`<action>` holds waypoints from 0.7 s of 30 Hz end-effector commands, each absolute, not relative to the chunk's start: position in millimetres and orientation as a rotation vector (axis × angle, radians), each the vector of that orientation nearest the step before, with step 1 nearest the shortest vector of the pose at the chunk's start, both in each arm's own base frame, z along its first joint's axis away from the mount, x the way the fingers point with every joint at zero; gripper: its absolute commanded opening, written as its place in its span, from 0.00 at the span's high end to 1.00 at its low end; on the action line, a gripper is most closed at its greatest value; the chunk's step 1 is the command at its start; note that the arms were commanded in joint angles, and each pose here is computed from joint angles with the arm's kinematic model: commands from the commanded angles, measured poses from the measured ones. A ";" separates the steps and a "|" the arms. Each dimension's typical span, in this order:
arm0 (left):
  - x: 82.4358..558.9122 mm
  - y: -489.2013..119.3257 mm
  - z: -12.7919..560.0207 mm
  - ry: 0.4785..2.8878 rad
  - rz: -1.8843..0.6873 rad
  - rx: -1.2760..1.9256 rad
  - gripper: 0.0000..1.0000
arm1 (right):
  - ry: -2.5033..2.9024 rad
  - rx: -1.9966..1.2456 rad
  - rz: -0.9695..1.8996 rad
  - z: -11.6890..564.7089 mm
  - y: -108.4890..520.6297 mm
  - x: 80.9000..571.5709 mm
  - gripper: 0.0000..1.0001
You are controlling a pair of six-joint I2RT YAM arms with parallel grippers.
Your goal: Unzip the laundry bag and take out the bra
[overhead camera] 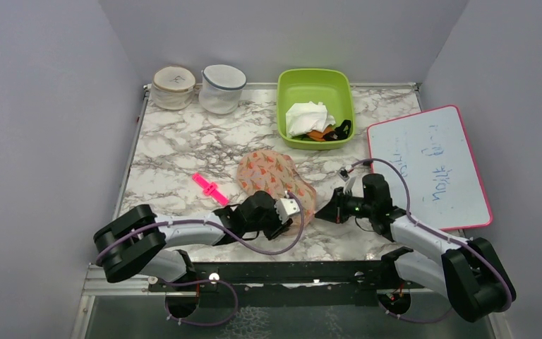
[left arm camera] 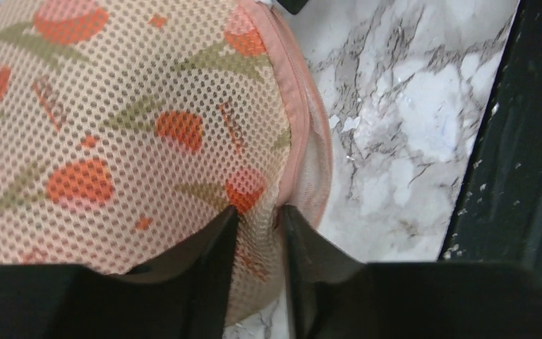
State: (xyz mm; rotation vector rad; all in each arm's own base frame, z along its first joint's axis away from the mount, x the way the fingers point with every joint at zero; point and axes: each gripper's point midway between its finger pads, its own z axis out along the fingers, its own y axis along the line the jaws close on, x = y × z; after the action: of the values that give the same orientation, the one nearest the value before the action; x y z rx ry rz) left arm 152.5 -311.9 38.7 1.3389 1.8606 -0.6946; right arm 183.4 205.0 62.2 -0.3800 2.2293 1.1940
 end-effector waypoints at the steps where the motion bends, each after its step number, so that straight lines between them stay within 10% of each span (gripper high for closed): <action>1: 150.8 -316.5 69.2 1.920 -0.785 1.076 0.67 | 2.221 -0.371 1.207 65.8 208.1 187.6 0.99; 5: 140.1 -332.3 99.8 1.899 -0.837 0.988 0.45 | 2.214 -0.375 1.224 62.7 211.5 186.7 0.99; 21: 179.6 -360.5 93.1 1.889 -0.351 0.941 0.48 | 2.229 -0.392 1.192 58.5 211.5 188.7 0.99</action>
State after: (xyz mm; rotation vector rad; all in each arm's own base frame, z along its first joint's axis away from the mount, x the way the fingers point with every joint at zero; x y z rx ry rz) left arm 159.2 -371.2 99.9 0.9628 1.8971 -0.5328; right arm 181.7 208.7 51.6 -0.3816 2.2670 1.2043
